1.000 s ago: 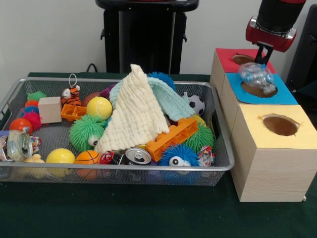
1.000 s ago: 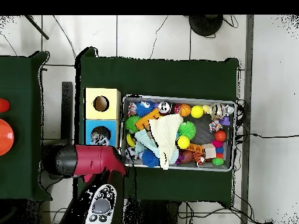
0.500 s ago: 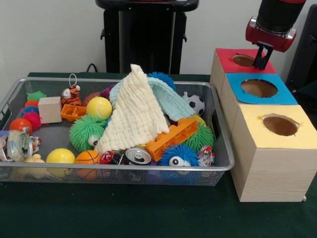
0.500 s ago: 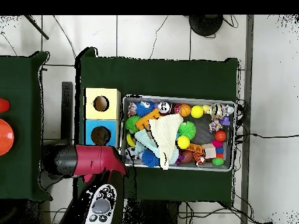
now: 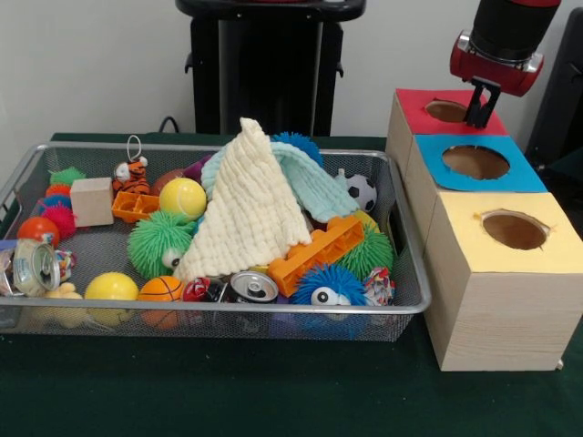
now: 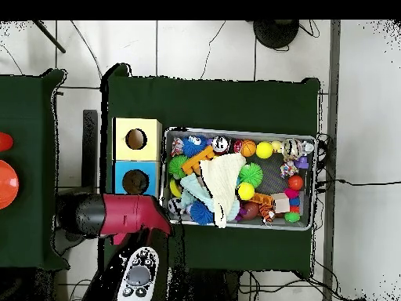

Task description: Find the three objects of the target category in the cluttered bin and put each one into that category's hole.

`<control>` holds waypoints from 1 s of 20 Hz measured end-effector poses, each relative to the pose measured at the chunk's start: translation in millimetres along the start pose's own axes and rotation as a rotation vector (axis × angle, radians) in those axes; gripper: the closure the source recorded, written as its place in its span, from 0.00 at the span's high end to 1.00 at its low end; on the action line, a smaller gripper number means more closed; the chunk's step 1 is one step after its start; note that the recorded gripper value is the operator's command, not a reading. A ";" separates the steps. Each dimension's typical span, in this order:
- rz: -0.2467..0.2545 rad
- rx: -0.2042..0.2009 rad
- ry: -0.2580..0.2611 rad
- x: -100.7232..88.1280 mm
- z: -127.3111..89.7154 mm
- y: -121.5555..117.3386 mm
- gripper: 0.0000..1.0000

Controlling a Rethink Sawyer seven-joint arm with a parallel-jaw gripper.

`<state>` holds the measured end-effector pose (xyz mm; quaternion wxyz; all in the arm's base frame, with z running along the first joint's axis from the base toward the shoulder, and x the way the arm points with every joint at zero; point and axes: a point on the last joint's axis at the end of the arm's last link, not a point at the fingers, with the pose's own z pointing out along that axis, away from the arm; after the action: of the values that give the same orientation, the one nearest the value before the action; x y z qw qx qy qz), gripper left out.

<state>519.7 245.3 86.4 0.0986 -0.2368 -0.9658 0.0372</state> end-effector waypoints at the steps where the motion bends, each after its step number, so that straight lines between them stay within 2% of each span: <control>1: 0.001 -0.001 0.001 -0.5 0.0 -0.1 0.00; 6: 0.016 -0.009 0.017 -7.6 -1.7 -4.4 0.00; 10: 0.027 -0.013 0.007 -18.5 -6.3 -12.8 0.00; 13: 0.054 -0.022 -0.009 -38.2 -16.6 -30.0 0.00; 17: 0.116 -0.057 -0.042 -75.0 -42.0 -62.1 0.00; 19: 0.136 -0.068 -0.053 -86.5 -50.2 -73.2 0.00; 20: 0.163 -0.083 -0.069 -102.0 -61.5 -89.4 0.00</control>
<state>580.8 120.3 139.5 0.0520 -0.3170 -0.9469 0.0130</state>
